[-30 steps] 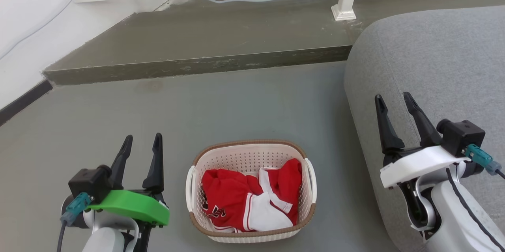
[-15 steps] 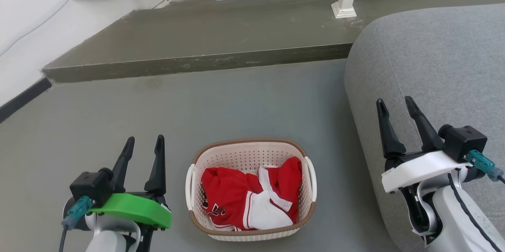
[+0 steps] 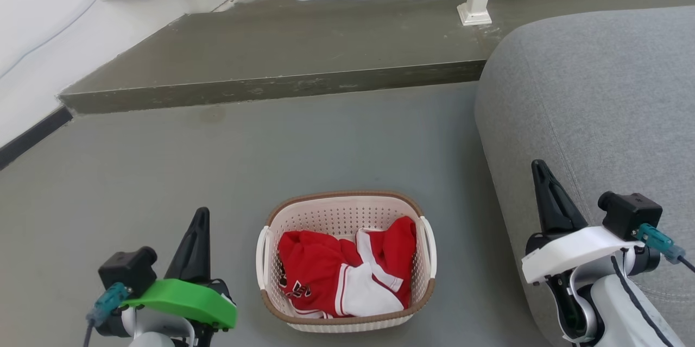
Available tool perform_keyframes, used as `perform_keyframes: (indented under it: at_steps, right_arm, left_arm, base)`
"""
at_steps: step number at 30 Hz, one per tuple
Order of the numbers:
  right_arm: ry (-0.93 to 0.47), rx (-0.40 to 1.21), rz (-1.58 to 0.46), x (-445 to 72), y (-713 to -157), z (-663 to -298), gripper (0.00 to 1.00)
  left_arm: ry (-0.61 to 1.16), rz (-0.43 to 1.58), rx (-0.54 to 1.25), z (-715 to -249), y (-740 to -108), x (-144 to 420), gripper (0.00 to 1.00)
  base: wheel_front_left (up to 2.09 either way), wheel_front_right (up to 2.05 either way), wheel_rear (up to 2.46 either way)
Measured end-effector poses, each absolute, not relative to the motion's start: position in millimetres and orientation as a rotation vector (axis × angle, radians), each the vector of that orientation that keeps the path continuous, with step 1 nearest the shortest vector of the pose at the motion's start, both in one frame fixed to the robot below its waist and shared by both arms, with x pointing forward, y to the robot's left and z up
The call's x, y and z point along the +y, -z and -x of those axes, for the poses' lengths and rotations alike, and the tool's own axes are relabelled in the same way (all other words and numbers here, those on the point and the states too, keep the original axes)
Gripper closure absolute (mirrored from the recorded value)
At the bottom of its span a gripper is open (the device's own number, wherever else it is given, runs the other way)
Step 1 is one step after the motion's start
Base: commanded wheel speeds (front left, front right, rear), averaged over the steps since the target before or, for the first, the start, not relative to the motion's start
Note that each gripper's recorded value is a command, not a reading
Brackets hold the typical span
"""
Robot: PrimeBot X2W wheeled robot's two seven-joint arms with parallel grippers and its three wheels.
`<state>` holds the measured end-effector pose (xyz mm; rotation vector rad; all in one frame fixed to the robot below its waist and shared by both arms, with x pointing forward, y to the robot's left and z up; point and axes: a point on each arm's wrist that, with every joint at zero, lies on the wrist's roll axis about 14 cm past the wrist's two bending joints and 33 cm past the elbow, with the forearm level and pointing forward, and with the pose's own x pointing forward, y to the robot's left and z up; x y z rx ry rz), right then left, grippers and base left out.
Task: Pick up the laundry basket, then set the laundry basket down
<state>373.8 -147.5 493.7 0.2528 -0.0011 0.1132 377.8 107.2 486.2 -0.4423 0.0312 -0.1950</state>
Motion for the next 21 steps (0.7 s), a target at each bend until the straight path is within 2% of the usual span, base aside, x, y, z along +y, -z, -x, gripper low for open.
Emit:
perform_keyframes:
  at_steps: [21]
  right_arm:
    - [-0.043, 0.050, -0.526, -161.1, -490.0, -377.4, 1.00]
  left_arm:
    - [0.104, 0.670, 0.087, -379.6, -479.7, 127.9, 1.00]
  base:
    - [0.00, 0.00, 0.00]
